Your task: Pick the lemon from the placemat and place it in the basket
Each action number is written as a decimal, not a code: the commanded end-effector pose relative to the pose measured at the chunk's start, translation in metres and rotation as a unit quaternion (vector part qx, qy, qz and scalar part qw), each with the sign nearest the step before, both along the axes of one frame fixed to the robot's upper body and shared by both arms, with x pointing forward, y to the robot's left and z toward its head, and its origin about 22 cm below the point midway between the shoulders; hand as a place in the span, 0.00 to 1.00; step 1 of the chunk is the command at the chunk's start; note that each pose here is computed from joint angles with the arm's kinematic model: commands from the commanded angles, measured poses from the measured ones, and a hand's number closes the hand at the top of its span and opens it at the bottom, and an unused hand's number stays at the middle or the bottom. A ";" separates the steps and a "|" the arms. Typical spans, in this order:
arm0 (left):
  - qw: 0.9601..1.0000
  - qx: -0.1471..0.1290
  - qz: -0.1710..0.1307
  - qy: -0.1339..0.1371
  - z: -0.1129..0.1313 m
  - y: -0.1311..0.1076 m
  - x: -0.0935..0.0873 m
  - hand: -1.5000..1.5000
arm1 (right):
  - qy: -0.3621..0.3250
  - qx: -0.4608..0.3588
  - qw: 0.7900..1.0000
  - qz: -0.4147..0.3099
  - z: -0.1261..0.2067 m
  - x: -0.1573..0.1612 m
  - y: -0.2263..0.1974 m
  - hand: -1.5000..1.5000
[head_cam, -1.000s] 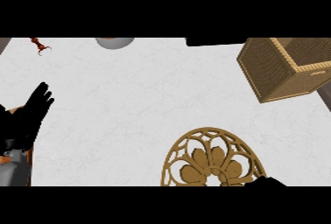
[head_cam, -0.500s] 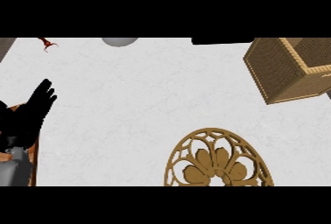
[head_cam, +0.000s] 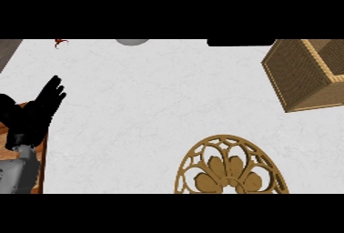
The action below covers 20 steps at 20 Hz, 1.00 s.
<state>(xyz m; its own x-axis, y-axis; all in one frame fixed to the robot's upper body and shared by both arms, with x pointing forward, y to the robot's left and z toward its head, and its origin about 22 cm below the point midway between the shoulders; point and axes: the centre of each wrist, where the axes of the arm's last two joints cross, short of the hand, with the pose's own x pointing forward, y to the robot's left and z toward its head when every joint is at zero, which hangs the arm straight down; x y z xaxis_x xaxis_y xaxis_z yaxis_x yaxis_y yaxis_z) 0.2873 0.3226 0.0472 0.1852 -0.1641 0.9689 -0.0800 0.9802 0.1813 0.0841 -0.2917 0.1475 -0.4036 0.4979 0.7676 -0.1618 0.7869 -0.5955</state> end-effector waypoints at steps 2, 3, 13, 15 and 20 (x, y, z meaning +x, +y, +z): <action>1.000 0.010 -0.013 0.002 -0.002 -0.002 0.005 0.50 | -0.065 -0.008 0.997 -0.040 0.059 -0.002 0.016 1.00; 1.000 0.003 -0.026 -0.001 0.001 -0.015 0.012 0.50 | -0.066 -0.004 0.996 -0.055 0.063 0.004 0.015 1.00; 1.000 0.005 -0.025 0.003 -0.002 -0.017 0.018 0.50 | -0.095 -0.054 0.974 -0.197 0.131 0.084 -0.005 1.00; 1.000 -0.001 -0.030 -0.005 -0.001 -0.017 0.019 0.50 | -0.086 -0.053 0.972 -0.213 0.142 0.110 -0.012 1.00; 1.000 -0.009 -0.021 0.005 -0.018 0.001 0.012 0.50 | -0.072 -0.061 0.973 -0.211 0.115 0.162 -0.054 1.00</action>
<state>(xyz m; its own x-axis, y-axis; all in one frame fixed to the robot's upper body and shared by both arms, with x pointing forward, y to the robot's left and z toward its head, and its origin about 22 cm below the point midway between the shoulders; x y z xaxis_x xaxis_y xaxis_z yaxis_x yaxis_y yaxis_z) 0.2974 0.3148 0.0386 0.1792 -0.1695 0.9691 -0.0469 0.9825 0.1805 0.2114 -0.3238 0.2691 -0.2618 0.7187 0.6441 0.2455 0.6951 -0.6758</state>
